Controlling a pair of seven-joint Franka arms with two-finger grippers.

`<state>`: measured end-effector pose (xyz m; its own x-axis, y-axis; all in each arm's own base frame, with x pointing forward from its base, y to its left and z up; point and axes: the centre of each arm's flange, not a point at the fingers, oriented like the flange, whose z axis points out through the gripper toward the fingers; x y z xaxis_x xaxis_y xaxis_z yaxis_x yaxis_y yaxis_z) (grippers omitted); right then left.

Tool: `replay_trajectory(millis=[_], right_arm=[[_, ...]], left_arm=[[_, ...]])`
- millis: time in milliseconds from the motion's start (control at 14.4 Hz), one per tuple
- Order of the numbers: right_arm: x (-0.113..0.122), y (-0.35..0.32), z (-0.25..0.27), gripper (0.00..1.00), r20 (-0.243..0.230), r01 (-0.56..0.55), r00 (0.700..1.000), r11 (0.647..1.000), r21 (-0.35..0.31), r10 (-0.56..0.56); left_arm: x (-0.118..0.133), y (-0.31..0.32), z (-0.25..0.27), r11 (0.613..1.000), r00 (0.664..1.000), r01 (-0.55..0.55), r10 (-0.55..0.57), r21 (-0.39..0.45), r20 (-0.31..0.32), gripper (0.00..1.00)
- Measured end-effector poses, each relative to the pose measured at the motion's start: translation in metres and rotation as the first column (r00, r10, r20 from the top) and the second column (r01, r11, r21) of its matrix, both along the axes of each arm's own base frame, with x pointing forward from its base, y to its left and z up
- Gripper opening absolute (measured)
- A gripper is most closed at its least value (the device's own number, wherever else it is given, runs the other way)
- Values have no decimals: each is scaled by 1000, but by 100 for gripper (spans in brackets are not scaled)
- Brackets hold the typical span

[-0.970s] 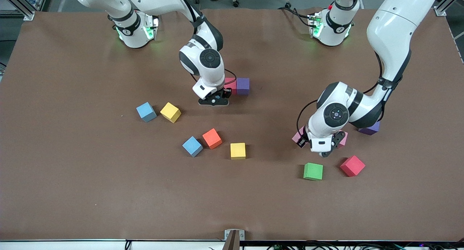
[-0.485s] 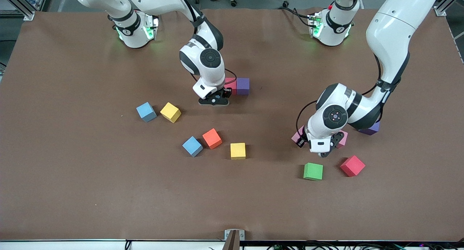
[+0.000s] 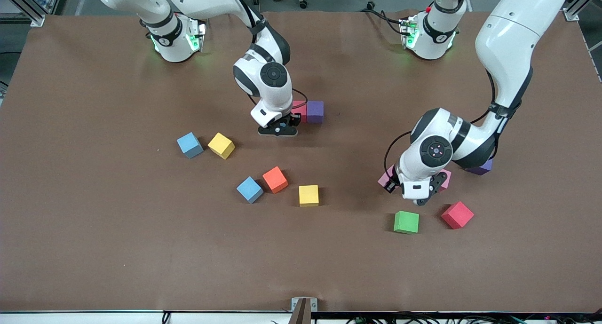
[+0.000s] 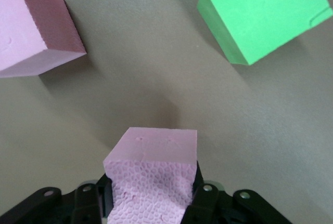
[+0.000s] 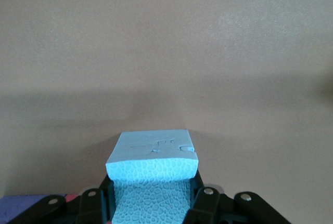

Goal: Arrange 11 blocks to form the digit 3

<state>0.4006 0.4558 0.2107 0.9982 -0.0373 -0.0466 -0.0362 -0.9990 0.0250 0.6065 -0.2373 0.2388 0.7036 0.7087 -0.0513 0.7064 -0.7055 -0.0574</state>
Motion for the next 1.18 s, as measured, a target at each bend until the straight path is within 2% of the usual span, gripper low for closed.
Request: replay_trajectory(millis=[1178], right_arm=[[-1, 1, 0, 55, -2, -2, 1000, 1000, -1, 2]], left_arm=[[3, -7, 1, 1000, 1000, 5, -5, -7, 6, 55]])
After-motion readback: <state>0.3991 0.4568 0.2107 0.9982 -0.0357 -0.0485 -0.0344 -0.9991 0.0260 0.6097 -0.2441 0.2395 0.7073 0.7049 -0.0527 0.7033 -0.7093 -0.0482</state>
